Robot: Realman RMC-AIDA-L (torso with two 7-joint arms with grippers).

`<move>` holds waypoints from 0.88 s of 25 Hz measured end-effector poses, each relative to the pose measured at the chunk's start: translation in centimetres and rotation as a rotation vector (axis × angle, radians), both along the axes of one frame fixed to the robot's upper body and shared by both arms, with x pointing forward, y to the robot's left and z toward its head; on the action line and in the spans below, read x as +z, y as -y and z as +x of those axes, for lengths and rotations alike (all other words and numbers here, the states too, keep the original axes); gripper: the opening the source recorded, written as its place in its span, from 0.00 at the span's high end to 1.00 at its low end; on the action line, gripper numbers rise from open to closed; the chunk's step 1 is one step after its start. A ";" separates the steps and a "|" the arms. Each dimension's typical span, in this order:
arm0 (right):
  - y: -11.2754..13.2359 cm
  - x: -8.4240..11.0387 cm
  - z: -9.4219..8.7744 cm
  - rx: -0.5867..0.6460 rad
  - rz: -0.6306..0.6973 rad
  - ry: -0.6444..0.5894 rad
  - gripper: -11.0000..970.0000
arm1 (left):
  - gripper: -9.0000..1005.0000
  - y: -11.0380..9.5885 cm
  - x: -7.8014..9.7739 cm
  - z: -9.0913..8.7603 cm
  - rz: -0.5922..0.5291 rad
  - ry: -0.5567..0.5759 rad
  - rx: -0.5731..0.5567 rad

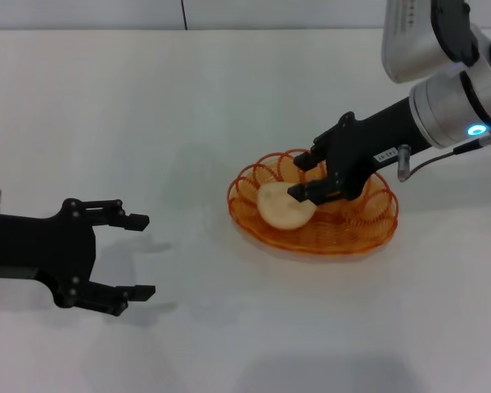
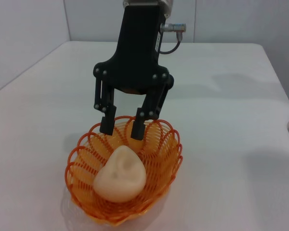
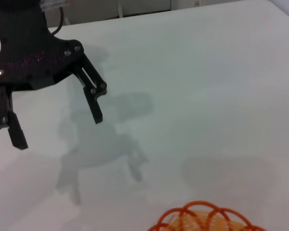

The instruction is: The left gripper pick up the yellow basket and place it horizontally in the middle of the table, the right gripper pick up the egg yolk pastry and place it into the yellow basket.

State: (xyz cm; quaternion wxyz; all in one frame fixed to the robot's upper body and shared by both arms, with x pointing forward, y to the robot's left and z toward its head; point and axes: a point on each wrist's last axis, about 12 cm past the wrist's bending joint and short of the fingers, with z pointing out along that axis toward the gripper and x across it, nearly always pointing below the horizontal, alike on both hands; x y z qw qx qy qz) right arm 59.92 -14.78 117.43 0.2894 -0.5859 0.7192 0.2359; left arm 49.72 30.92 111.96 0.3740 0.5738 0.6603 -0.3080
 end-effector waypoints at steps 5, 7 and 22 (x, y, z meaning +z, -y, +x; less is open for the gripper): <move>1.4 0.0 -0.2 -0.005 0.004 0.000 0.54 | 0.12 0.0 -0.1 0.0 -0.002 -0.004 0.002; 2.7 0.0 -0.4 -0.008 0.018 -0.001 0.45 | 0.12 0.0 -0.1 -0.1 -0.003 -0.004 0.003; 12.3 -1.5 -3.7 -0.042 0.223 0.007 0.10 | 0.12 0.0 -0.4 0.2 -0.006 -0.008 0.017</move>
